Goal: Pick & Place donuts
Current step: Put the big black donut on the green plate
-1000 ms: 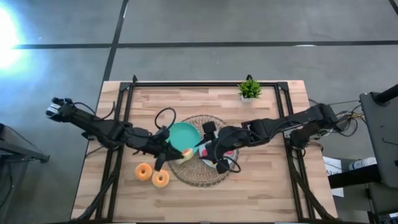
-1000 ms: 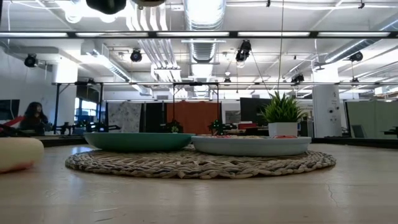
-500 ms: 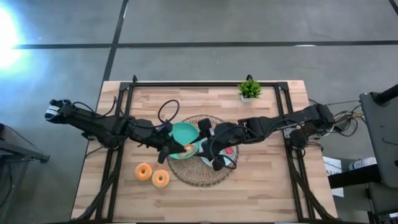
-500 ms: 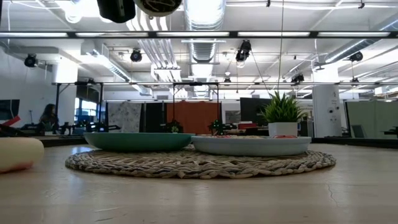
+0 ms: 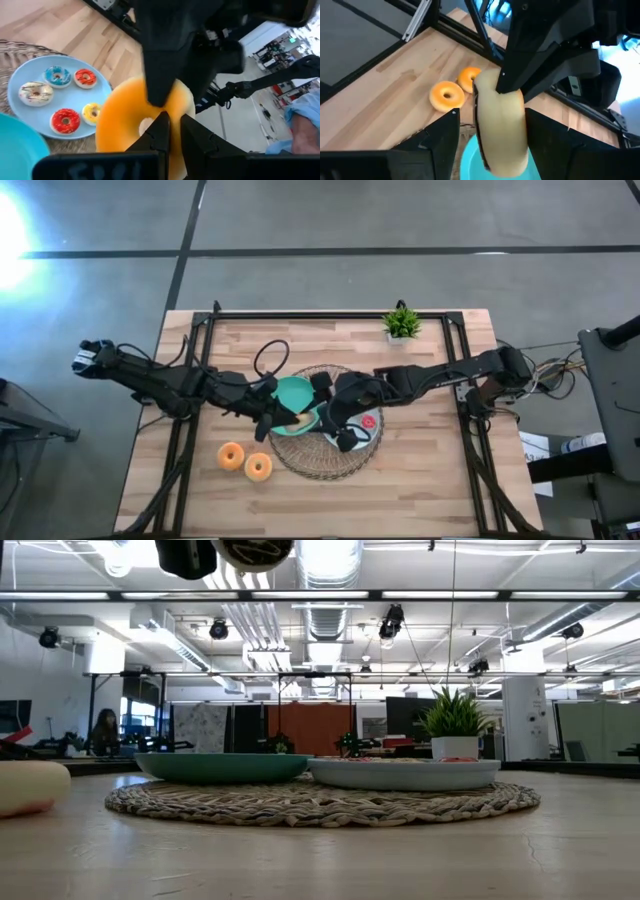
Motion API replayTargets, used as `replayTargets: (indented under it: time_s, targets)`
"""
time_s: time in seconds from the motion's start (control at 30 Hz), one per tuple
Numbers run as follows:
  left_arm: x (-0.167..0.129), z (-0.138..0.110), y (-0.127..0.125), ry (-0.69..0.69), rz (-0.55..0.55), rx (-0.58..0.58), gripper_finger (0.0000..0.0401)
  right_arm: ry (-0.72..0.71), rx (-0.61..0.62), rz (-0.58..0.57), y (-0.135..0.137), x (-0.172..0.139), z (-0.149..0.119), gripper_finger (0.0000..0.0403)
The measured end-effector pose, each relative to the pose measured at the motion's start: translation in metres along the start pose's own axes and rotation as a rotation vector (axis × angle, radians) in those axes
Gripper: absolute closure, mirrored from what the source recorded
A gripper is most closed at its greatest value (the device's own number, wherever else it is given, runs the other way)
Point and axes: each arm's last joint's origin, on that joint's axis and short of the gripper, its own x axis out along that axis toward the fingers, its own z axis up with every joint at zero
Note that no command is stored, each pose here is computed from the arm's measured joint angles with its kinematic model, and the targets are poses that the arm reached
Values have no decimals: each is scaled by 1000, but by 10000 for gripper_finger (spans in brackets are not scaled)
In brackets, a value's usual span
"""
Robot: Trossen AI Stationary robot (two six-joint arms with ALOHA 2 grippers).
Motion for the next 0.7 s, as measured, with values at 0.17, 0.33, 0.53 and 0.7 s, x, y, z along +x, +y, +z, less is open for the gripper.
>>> replayTargets:
  time_s: [0.17,0.33,0.53,0.7]
  targets:
    - [0,-1,3,-8,53,1,388,8,23,-6,-4,-2,-1,197]
    - [0,-1,4,-37,86,29,387,11,99,11,-7,-2,-4,222]
    - [0,1,4,-67,105,26,386,19,144,14,-13,-2,-7,293]
    - [-1,4,6,-158,187,54,356,29,213,6,-20,-2,-12,352]
